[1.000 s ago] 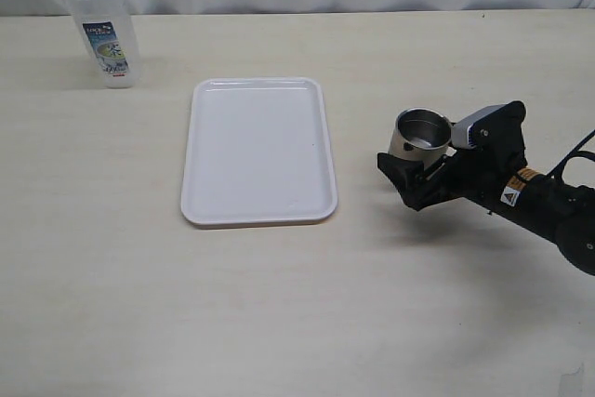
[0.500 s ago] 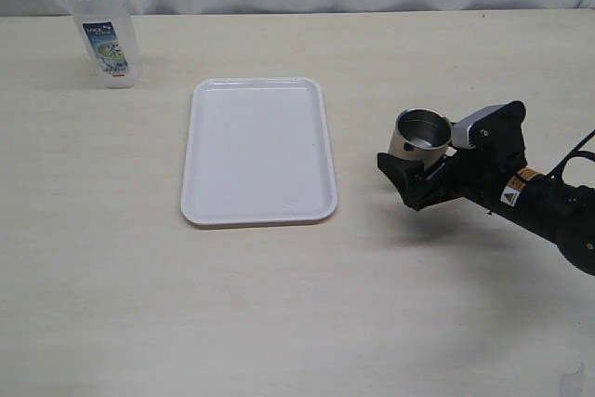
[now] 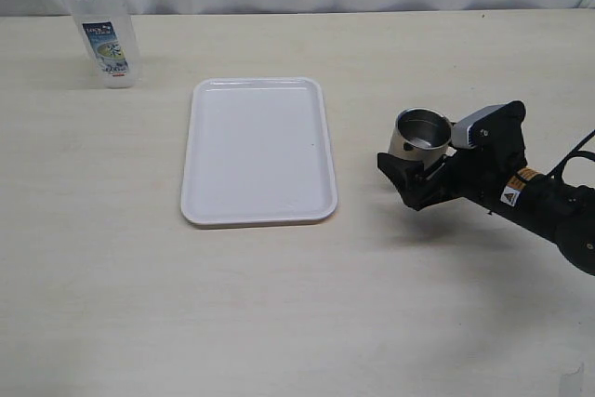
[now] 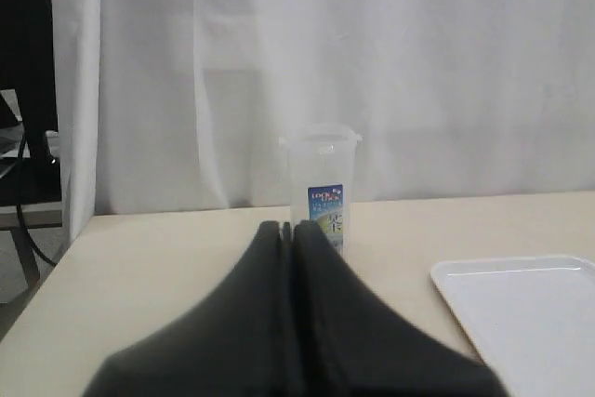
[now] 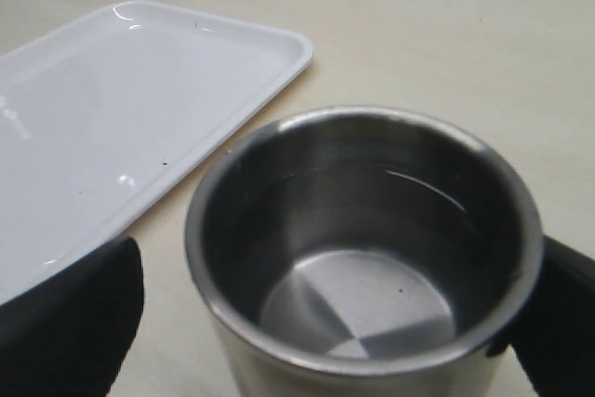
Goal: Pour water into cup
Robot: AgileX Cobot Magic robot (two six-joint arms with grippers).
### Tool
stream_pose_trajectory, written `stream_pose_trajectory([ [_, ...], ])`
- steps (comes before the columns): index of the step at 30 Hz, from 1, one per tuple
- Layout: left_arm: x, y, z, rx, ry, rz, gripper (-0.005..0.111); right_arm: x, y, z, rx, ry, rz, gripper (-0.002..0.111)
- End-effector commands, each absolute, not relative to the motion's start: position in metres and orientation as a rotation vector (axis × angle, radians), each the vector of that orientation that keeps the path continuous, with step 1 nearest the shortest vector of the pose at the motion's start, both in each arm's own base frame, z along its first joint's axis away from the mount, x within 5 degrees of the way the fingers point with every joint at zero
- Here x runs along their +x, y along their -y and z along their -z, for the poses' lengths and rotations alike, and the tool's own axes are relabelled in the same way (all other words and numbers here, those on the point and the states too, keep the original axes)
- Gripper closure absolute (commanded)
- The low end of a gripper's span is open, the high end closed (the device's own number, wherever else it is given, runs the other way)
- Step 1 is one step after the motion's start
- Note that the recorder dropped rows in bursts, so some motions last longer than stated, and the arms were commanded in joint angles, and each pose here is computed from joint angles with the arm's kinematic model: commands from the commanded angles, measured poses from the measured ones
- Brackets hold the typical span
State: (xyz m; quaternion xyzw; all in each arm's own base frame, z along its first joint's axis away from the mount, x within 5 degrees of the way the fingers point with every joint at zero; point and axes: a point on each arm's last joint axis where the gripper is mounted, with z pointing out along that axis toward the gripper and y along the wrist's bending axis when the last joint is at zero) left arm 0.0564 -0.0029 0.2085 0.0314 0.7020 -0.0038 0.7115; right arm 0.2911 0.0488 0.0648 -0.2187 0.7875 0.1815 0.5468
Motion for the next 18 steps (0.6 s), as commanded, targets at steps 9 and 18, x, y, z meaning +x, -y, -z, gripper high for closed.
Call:
stream_pose_trajectory([
  [9, 0.056, 0.002, -0.192, 0.143, -1.708, -0.073, 0.107, 0.292, -0.049, -0.066, -0.522, -1.854, -0.434, 0.015],
  [18, 0.054, 0.001, -0.185, 0.143, -1.787, -0.068, 0.107, 0.292, -0.049, -0.066, -0.522, -1.854, -0.434, 0.015],
])
